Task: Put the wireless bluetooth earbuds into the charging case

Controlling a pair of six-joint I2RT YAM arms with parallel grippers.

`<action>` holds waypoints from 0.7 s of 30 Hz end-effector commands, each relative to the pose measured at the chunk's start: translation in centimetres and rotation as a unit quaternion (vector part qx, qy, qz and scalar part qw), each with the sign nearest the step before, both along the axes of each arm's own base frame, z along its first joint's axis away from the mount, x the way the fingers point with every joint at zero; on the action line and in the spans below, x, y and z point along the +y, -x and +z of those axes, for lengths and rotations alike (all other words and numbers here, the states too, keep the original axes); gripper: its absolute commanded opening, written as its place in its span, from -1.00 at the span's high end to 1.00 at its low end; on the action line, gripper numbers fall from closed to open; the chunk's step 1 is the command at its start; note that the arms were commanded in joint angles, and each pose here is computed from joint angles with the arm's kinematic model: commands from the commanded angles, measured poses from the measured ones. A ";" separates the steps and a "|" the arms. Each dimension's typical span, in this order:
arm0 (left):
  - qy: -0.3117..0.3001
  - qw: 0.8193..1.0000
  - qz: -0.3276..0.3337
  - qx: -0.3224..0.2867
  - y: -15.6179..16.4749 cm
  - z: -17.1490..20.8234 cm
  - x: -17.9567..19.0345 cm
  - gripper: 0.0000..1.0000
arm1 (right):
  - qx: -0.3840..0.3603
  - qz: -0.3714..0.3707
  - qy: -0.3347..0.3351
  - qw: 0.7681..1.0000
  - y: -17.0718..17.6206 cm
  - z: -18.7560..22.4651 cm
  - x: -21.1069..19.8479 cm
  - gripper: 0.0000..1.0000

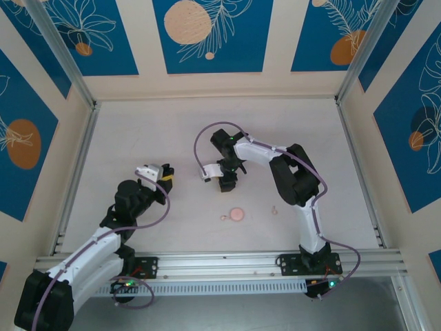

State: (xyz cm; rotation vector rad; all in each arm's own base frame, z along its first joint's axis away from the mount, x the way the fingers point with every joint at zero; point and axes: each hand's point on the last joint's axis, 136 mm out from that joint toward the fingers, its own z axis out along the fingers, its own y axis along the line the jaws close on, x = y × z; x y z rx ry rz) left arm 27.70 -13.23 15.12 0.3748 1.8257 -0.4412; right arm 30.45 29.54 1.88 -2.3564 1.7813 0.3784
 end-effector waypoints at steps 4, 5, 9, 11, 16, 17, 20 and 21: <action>0.001 1.000 -0.007 -0.024 -0.5 1.6 -0.2 0.74 | 0.019 -0.016 0.027 0.999 0.8 -0.4 -0.9 -0.03; 0.001 1.000 -0.007 -0.024 -0.5 1.7 -0.2 0.74 | 0.020 -0.020 0.032 0.999 0.8 -0.4 -1.1 -0.02; 0.001 1.000 -0.008 -0.024 -0.5 1.7 -0.2 0.74 | 0.027 -0.037 0.045 0.998 1.3 -0.4 -1.7 0.03; 0.001 1.000 -0.009 -0.024 -0.5 1.7 -0.2 0.74 | 0.030 -0.046 0.052 0.997 1.7 -0.4 -2.1 0.04; 0.000 1.000 -0.009 -0.023 -0.6 1.7 -0.3 0.74 | 0.033 -0.065 0.063 0.995 2.7 0.1 -3.0 0.04; 0.000 1.000 -0.010 -0.022 -0.6 1.6 -0.3 0.74 | 0.033 -0.069 0.064 0.995 2.9 0.2 -3.2 0.04; 0.000 1.000 -0.010 -0.022 -0.6 1.6 -0.3 0.74 | 0.036 -0.076 0.066 0.994 3.4 0.4 -3.4 0.04; 0.000 1.000 -0.010 -0.023 -0.7 1.6 -0.3 0.74 | 0.038 -0.077 0.065 0.994 3.7 0.5 -3.4 0.05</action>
